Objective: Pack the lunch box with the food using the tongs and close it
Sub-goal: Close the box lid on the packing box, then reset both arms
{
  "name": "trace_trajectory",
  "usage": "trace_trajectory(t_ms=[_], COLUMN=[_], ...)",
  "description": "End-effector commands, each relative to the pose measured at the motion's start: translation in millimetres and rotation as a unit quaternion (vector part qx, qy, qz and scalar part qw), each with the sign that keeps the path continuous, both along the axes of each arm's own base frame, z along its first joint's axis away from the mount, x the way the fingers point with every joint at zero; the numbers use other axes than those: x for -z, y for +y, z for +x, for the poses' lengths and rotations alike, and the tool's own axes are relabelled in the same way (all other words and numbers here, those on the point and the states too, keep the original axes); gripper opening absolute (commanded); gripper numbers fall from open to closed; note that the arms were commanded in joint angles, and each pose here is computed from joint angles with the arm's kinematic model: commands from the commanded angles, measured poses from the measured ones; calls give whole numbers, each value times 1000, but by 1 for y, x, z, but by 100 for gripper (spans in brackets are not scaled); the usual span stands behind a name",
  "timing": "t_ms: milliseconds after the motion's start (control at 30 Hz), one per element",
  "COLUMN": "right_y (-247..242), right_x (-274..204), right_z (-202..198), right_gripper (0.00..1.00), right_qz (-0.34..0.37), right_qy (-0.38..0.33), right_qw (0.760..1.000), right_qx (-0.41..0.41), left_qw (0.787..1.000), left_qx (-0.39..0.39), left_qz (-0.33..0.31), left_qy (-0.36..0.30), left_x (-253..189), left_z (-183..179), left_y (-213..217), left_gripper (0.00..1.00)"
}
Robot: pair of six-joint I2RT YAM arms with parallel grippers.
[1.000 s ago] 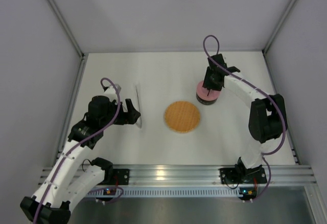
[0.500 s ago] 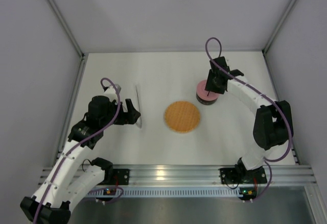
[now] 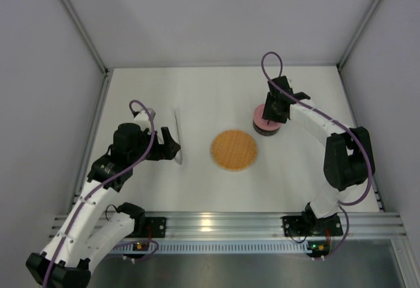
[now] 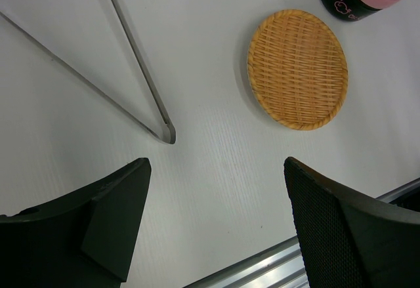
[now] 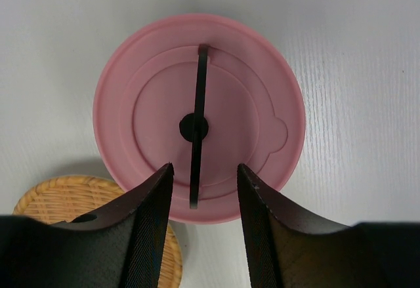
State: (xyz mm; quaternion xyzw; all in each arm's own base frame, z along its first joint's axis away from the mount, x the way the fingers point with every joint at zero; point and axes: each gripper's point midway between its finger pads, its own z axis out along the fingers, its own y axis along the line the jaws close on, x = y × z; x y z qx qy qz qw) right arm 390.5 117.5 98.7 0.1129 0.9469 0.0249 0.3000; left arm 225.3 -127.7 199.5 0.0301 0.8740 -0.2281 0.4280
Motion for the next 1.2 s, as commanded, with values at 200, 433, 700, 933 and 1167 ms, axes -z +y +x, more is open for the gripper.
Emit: trace_trajectory(t_ms=[200,433,700,933,1167], right_y=[-4,-13,-22,-48,-52], right_x=[-53,-136,-190,-190,-183], right_z=[10,-8,-84,-137,-143], right_gripper=[44,45,79,99,100], right_qz=[-13,11,88,84,83], right_qy=[-46,-135,-281,-341,-350], right_qw=[999,991,955,936,933], right_qx=[7,12,-30,-27,-23], left_qw=[1000,1000,1000,1000,1000], left_qx=[-7,-8,-2,7,13], left_qz=[-1,-3,-11,-18,-18], left_qy=[-8,-13,-20,-22,-20], left_x=[-3,-6,-10,-12,-10], left_z=[4,4,2,1,1], left_y=[0,1,-1,-5,-6], left_gripper=[87,88,88,88,88])
